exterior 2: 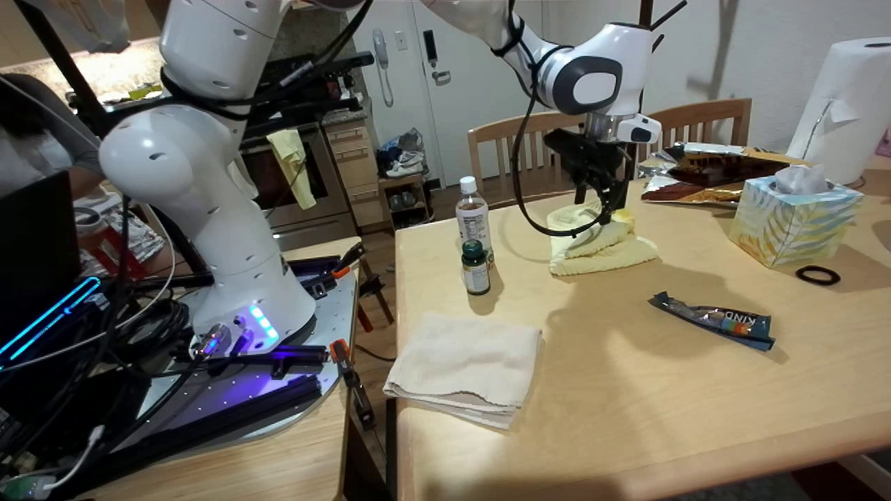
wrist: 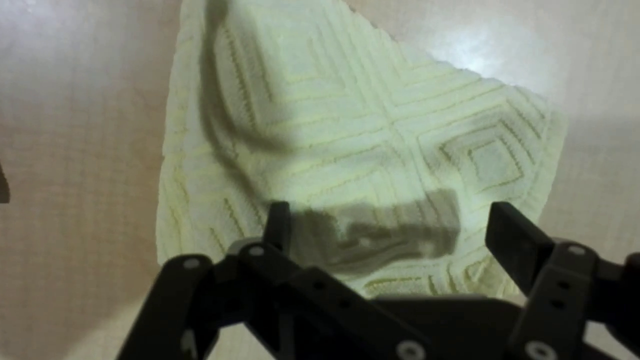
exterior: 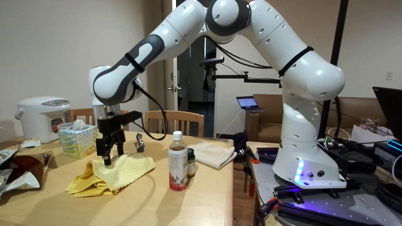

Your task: Use the cloth and wipe the table

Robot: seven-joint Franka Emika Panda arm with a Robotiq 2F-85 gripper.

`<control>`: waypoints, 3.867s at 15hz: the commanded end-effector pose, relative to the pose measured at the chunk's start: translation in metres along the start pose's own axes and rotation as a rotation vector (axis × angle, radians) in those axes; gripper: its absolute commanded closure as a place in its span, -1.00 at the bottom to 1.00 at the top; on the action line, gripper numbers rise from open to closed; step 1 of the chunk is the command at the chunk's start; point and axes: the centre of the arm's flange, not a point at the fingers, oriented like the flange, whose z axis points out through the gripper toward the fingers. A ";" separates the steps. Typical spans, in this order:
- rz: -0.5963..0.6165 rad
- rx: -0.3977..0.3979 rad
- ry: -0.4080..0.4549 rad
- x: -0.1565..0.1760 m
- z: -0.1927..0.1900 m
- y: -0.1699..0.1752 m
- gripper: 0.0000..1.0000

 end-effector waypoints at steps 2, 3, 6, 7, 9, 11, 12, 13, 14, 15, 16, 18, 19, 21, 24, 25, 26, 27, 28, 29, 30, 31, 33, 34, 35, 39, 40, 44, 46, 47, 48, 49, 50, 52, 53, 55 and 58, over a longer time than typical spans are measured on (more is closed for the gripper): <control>-0.020 0.002 -0.005 0.010 0.008 0.009 -1.00; -0.020 0.001 -0.009 0.011 0.015 0.009 -1.00; -0.012 -0.002 -0.020 0.010 0.022 0.014 -0.33; -0.011 -0.002 -0.022 0.010 0.023 0.015 -0.20; -0.008 -0.004 -0.017 0.010 0.022 0.017 0.06; -0.004 -0.004 -0.012 0.010 0.020 0.019 0.33; -0.001 -0.006 -0.009 0.010 0.019 0.020 0.48; 0.001 -0.007 -0.008 0.009 0.018 0.021 0.58; 0.004 -0.008 -0.008 0.008 0.016 0.023 0.73; 0.008 -0.008 -0.008 0.007 0.016 0.025 0.85; 0.015 -0.009 -0.009 0.005 0.015 0.029 0.93; 0.028 -0.007 -0.012 0.002 0.015 0.035 0.98; 0.038 -0.007 -0.012 0.000 0.016 0.040 1.00; 0.058 -0.002 -0.016 -0.004 0.016 0.050 0.95; 0.092 -0.003 -0.020 -0.010 0.016 0.068 0.94; 0.104 -0.006 -0.020 -0.011 0.016 0.074 0.95; 0.115 -0.006 -0.021 -0.013 0.016 0.080 0.95; 0.126 -0.005 -0.023 -0.016 0.017 0.087 0.95; 0.139 -0.006 -0.023 -0.018 0.018 0.093 0.95; 0.153 -0.004 -0.024 -0.020 0.019 0.100 0.95; 0.164 0.002 -0.026 -0.023 0.021 0.106 0.95; 0.180 0.005 -0.025 -0.026 0.022 0.112 0.95; 0.211 0.015 -0.029 -0.033 0.027 0.126 0.95; 0.229 0.022 -0.033 -0.038 0.029 0.132 0.95; 0.248 0.029 -0.036 -0.043 0.029 0.140 0.95; 0.327 0.069 -0.028 -0.058 0.025 0.172 0.95; 0.350 0.085 -0.011 -0.060 0.021 0.180 0.95; 0.442 0.138 0.060 -0.060 0.004 0.212 0.95; 0.483 0.162 0.085 -0.062 -0.002 0.228 0.95; 0.501 0.172 0.093 -0.064 -0.003 0.234 0.95; 0.519 0.177 0.098 -0.065 -0.003 0.241 0.95; 0.535 0.181 0.102 -0.067 -0.002 0.245 0.95; 0.547 0.181 0.100 -0.069 0.000 0.250 0.95; 0.558 0.182 0.086 -0.075 0.007 0.256 0.95; 0.566 0.171 0.079 -0.078 0.010 0.258 0.95; 0.580 0.170 0.065 -0.086 0.019 0.261 0.95; 0.600 0.178 0.048 -0.097 0.032 0.264 0.95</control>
